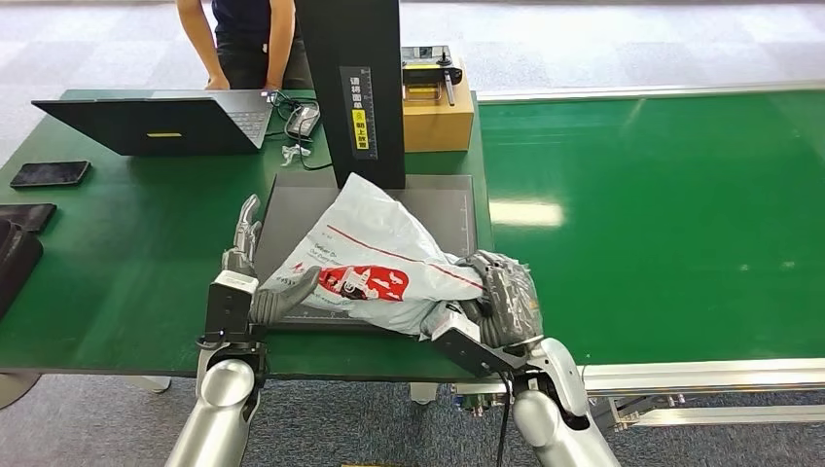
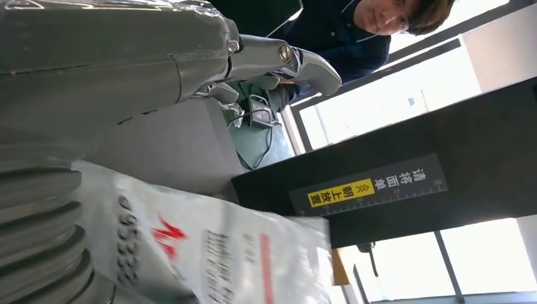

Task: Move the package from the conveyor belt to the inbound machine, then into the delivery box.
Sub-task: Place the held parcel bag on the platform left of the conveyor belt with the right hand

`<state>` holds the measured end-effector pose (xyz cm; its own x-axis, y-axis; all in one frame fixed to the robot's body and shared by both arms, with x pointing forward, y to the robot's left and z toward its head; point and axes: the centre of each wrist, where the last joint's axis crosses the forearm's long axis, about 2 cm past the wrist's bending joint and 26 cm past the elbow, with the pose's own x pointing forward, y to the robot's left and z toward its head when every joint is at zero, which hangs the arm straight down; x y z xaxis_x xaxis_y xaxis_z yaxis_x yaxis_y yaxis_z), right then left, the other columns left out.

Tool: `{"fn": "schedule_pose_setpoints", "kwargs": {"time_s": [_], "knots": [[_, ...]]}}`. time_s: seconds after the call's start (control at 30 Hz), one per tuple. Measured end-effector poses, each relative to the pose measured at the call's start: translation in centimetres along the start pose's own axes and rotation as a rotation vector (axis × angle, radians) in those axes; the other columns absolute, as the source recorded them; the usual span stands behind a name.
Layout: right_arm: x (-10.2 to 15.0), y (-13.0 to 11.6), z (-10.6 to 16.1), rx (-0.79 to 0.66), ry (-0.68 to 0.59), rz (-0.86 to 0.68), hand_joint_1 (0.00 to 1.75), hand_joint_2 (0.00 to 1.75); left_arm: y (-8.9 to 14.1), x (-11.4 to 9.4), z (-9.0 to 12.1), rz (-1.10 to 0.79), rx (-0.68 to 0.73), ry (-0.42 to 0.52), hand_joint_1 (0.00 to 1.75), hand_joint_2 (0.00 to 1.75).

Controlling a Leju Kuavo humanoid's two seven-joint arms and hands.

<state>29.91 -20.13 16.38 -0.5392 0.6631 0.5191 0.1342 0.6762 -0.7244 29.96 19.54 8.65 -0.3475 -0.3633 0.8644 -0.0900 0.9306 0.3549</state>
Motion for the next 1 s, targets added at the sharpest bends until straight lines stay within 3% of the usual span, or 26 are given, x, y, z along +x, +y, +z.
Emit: {"fn": "schedule_pose_setpoints", "kwargs": {"time_s": [0.17,0.63,1.0], "knots": [[-1.6,0.8,-3.1,0.068,0.028,0.036,1.75,1.75,0.0,0.0,-0.1,0.004,0.007,-0.001,0.0,1.75],[-6.8,1.4,-8.4,0.202,0.127,0.171,1.75,1.75,0.0,0.1,0.6,0.003,0.039,0.022,0.0,1.75],[-7.4,3.8,-8.2,0.339,0.043,0.159,1.75,1.75,-0.7,-0.1,0.0,0.022,0.017,-0.012,0.0,1.75]]}}
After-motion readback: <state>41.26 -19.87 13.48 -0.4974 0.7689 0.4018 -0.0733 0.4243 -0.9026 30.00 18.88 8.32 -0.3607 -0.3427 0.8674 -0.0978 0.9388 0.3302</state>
